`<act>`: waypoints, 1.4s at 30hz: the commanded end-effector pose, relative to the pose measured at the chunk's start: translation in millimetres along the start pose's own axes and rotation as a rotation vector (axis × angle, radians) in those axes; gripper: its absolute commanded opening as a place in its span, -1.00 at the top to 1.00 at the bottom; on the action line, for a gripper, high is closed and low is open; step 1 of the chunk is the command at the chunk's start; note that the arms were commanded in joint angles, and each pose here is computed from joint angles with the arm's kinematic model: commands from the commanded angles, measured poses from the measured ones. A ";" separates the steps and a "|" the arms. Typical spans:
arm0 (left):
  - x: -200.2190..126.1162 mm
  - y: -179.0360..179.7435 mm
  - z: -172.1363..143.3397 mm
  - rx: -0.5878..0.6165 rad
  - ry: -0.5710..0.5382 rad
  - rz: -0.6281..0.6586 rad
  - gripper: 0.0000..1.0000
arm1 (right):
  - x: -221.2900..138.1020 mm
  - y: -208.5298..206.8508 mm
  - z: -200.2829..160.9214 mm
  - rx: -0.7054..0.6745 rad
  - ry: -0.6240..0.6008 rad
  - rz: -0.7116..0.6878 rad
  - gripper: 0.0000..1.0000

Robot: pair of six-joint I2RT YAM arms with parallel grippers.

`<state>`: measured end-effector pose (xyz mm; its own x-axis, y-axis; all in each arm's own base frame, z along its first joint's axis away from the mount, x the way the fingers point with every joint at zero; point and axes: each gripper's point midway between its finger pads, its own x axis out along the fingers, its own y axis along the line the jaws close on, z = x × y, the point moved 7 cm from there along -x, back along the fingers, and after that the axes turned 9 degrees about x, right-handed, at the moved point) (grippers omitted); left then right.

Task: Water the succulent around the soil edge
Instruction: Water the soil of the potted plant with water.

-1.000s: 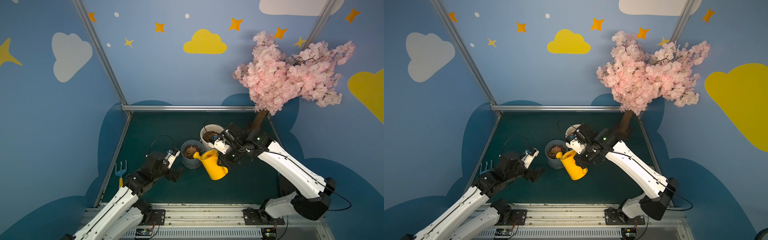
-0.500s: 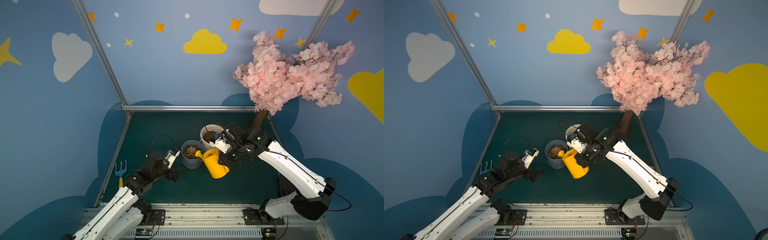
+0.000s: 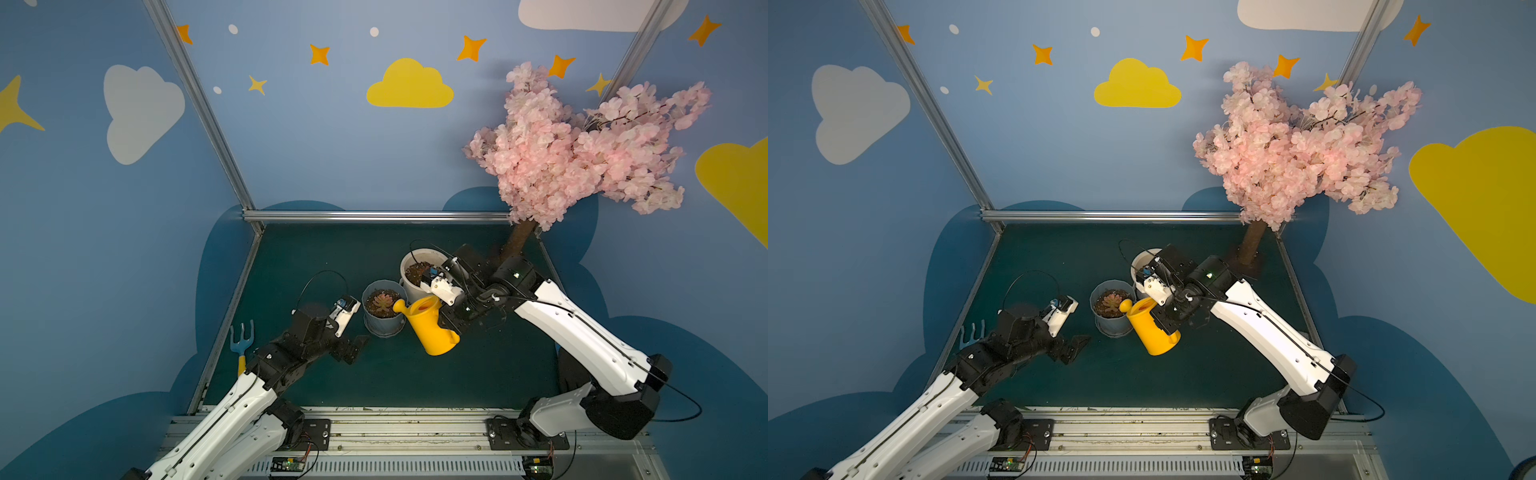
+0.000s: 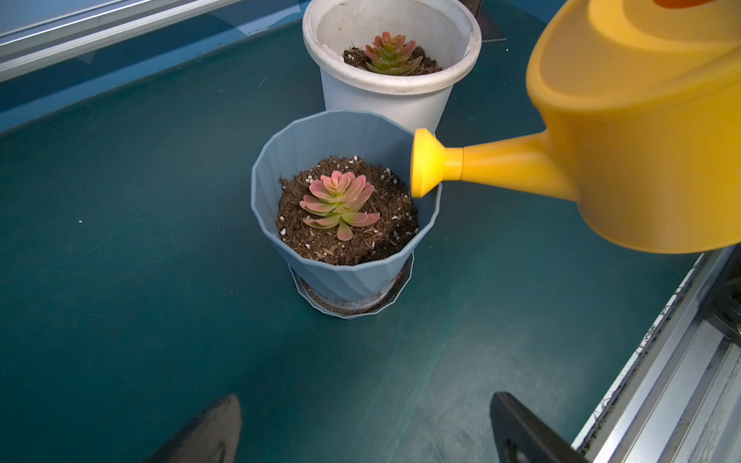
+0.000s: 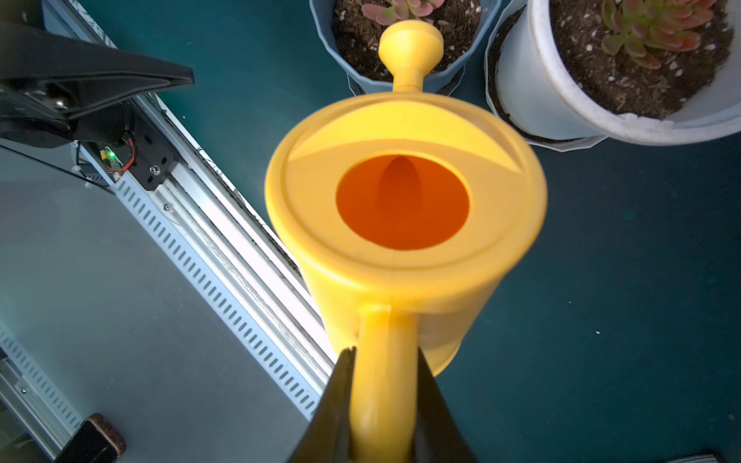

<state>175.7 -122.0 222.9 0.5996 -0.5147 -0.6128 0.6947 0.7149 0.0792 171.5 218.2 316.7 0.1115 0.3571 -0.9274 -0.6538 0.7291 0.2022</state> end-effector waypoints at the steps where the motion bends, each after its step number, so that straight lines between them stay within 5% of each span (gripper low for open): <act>1: 0.0 -1.9 1.5 0.008 -0.012 -0.019 -1.00 | -3.7 -2.7 2.4 0.005 0.003 -0.020 1.00; 42: -6.2 -4.7 5.9 0.005 -0.045 -0.042 -1.00 | -1.5 -6.0 38.7 0.016 -0.023 -0.058 1.00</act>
<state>172.1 -124.8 225.8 0.5805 -0.5521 -0.5985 0.7182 0.6935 0.0570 201.7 234.9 320.2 0.1466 0.3100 -0.9394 -0.6305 0.7610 0.1528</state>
